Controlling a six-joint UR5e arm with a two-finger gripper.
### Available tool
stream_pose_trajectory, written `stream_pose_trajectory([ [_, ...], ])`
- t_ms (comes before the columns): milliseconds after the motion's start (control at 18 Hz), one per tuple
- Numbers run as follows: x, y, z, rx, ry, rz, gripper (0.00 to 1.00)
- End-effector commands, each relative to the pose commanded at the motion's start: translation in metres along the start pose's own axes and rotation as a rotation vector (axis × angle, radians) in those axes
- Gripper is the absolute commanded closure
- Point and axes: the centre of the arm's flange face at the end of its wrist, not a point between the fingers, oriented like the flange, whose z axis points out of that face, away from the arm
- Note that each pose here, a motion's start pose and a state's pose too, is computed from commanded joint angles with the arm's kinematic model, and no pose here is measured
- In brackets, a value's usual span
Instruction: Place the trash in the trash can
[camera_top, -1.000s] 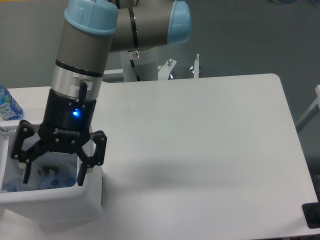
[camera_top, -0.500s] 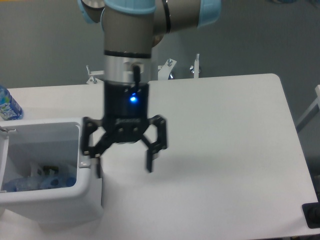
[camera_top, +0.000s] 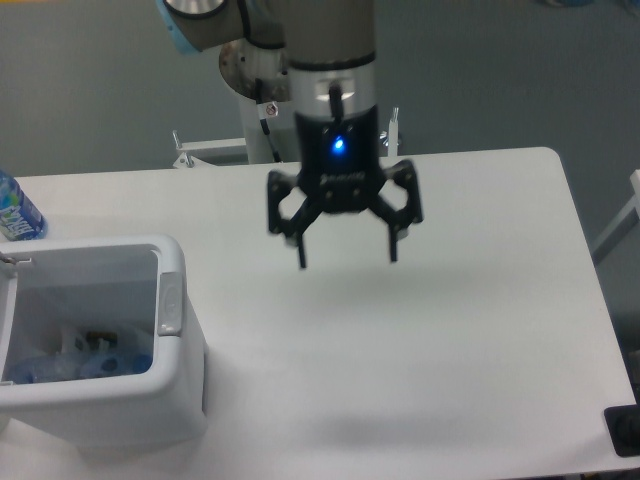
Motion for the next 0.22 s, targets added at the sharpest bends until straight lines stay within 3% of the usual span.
stream_pose_trajectory([
  [111,-0.013,0.012,-0.003,-0.027,-0.016,0.061,0.0],
  [222,-0.022,0.018,-0.003,-0.037,-0.015,0.049,0.0],
])
